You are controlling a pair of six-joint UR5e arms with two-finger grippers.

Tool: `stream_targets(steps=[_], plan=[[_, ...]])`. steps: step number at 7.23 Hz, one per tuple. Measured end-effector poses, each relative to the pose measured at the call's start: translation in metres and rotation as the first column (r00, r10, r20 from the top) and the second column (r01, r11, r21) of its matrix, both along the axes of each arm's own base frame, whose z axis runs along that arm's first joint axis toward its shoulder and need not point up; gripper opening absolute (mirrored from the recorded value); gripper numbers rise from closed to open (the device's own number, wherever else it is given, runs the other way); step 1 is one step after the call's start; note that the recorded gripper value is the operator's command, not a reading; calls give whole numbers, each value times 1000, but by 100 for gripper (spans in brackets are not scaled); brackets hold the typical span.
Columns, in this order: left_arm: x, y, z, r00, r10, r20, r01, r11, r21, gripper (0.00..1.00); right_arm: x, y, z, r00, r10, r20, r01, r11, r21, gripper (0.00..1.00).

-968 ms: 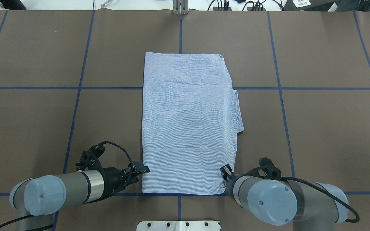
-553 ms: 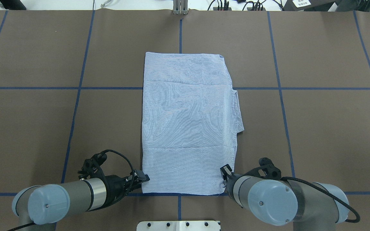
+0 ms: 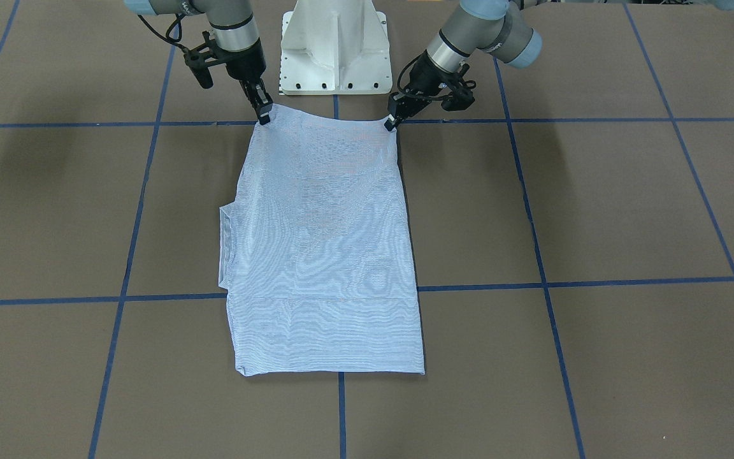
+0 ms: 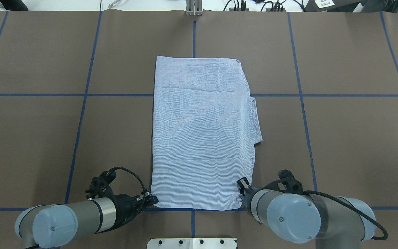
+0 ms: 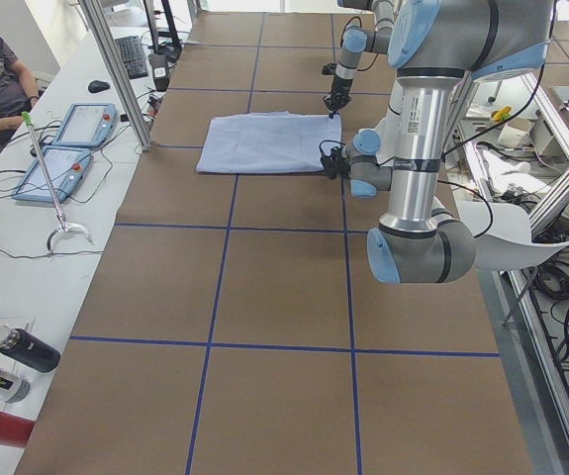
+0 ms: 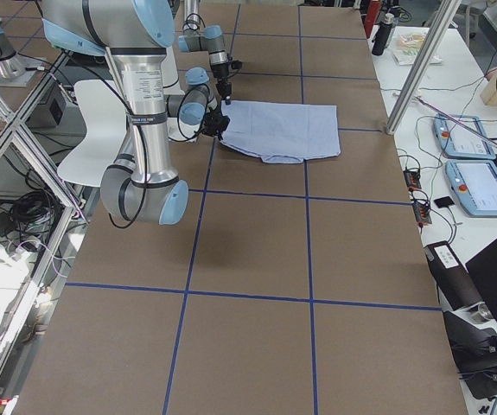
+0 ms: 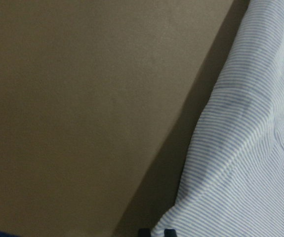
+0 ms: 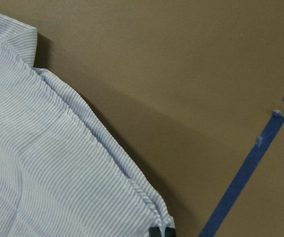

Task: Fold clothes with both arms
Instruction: 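Move the left gripper to the near corner and grasp both near corners, then lift the near edge with both grippers and fold it toward the far edge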

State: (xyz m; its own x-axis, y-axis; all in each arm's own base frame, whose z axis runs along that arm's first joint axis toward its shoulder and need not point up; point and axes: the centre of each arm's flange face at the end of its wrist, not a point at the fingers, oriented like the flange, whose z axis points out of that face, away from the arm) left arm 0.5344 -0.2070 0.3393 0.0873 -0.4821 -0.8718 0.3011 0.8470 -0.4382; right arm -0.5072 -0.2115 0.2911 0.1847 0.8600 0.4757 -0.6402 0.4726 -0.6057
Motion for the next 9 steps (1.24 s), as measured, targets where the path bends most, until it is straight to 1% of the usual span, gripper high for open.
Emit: stream_targets(steps=[1, 2, 3, 4, 5, 6, 7, 8, 9], plan=[[-2, 0, -4, 1000, 3, -8, -3, 1000, 0, 0, 1, 0, -1, 1000, 1, 2, -1, 1000, 1, 0], [-12, 1, -15, 999, 19, -34, -19, 1000, 0, 0, 8, -2, -7, 1000, 7, 13, -7, 1000, 3, 0], [-32, 4, -33, 996, 55, -74, -55, 998, 0, 0, 26, -8, -20, 999, 23, 31, -23, 1000, 6, 0], [-59, 0, -51, 991, 78, -105, -78, 997, 0, 0, 47, -18, -36, 998, 51, 46, -51, 999, 7, 0], [-81, -21, -68, 990, 70, -125, -71, 998, 1, 0, 65, -34, -50, 995, 85, 58, -86, 996, 6, 0], [-98, -55, -84, 990, 52, -134, -52, 999, 1, 0, 76, -58, -63, 991, 109, 73, -110, 994, 3, 0], [-110, -96, -102, 991, 34, -127, -35, 999, -4, 0, 85, -94, -71, 991, 111, 75, -111, 994, -3, 0], [-114, -142, -120, 995, 12, -101, -13, 1000, -9, 0, 88, -139, -72, 993, 103, 58, -102, 995, -5, 0], [-115, -183, -130, 998, -10, -66, 9, 1000, -1, 0, 85, -185, -69, 994, 103, 28, -103, 995, -4, 0]])
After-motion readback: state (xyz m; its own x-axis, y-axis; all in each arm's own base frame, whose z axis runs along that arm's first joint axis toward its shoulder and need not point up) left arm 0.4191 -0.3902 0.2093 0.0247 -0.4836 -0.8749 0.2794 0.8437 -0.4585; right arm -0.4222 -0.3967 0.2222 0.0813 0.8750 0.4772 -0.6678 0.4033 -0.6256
